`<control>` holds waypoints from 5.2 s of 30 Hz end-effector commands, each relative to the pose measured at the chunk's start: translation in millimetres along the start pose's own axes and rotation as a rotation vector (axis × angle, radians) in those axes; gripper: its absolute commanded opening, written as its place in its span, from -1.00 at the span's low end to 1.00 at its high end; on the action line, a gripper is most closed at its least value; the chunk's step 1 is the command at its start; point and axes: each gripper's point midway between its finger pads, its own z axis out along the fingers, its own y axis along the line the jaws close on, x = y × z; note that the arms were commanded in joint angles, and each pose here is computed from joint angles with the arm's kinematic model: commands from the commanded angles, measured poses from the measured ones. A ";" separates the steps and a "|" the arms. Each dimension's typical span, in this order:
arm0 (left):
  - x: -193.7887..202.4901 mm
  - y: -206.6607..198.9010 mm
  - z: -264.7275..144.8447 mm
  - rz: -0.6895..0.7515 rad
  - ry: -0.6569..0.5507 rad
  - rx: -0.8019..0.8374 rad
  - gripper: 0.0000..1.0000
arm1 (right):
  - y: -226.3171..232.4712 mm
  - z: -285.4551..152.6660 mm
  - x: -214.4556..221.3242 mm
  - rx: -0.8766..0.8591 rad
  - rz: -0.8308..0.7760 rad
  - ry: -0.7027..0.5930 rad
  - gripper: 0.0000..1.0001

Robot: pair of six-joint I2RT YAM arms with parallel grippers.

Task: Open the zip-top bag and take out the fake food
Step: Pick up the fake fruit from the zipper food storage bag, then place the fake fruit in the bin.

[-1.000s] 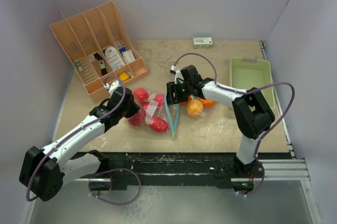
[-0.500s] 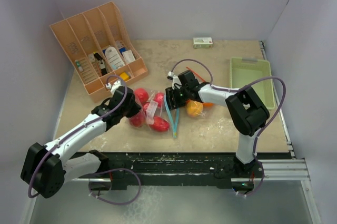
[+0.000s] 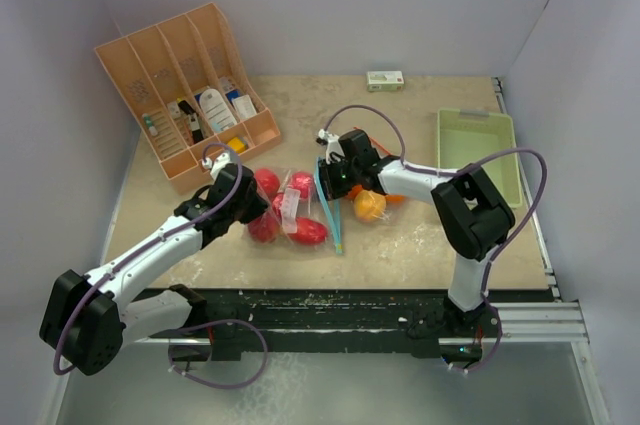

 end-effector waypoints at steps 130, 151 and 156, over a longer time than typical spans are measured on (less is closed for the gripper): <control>-18.5 11.9 10.2 -0.024 0.024 0.034 -1.00 | -258.6 -299.7 -51.5 0.632 0.741 -0.639 0.24; -16.8 8.5 14.5 -0.034 0.034 0.048 -1.00 | -75.6 -178.7 -55.7 0.259 0.329 -0.428 -0.21; -17.8 9.1 10.2 -0.032 0.026 0.050 -1.00 | -21.0 -129.3 -26.8 0.104 0.187 -0.253 -0.15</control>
